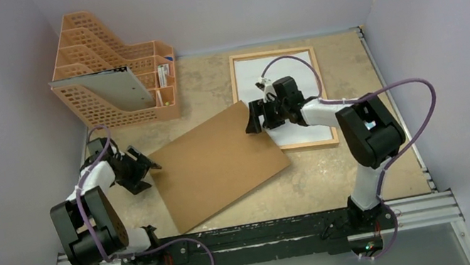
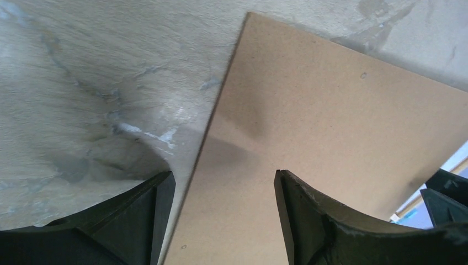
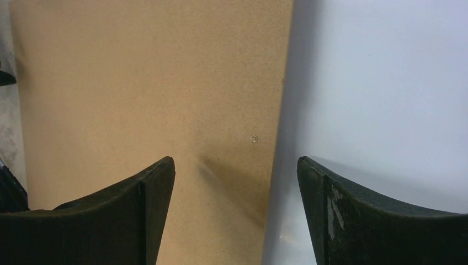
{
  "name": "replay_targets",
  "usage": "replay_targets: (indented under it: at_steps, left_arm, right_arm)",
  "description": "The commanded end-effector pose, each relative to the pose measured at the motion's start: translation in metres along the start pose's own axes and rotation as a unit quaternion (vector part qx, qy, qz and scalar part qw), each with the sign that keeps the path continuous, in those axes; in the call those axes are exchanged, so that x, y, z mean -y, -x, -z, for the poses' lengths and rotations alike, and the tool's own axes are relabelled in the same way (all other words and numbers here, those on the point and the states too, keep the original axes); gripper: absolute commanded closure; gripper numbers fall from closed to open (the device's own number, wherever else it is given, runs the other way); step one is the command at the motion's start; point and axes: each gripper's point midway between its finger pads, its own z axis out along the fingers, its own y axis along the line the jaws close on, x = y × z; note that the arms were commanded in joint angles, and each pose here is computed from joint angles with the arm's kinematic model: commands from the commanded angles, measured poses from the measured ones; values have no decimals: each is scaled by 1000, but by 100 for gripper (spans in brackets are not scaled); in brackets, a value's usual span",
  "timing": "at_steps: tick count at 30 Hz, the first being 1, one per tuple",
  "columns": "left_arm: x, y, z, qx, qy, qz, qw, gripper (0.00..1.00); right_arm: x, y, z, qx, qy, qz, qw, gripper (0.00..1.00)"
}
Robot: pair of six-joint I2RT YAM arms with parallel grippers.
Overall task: Put the photo into the frame
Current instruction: Pick up the photo frame item at the center of the board.
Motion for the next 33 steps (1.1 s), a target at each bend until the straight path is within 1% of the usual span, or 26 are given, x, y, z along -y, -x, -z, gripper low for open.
replay_targets:
  at_steps: [1,5,10,14,17,24,27,30,31,33]
  left_arm:
    - [19,-9,-2,-23,-58,10,998,30]
    - [32,-10,0,-32,-93,11,995,32]
    - [37,-10,2,-35,-106,9,994,33]
    - [40,-10,4,-37,-114,8,993,34]
    - [45,-7,5,-32,-122,10,992,34]
    - [59,3,12,-13,-150,15,988,35]
    - [62,3,14,-13,-158,14,987,35]
    - [64,2,16,-12,-163,12,987,35]
    - [64,2,17,-12,-164,12,986,35]
    - [65,2,18,-11,-166,11,986,35]
  right_arm:
    - [-24,17,6,7,52,32,998,18]
    - [-49,15,20,0,113,47,992,20]
    - [-82,15,43,3,189,54,980,25]
    - [-108,16,67,15,240,46,970,30]
    - [-126,15,86,12,273,19,962,32]
    - [-142,10,112,-3,284,-8,959,46]
    - [-144,8,116,-11,285,-22,958,47]
    - [-148,7,119,-18,287,-26,957,41]
    - [-149,5,119,-21,286,-27,958,41]
    - [-150,6,119,-24,276,-28,960,47]
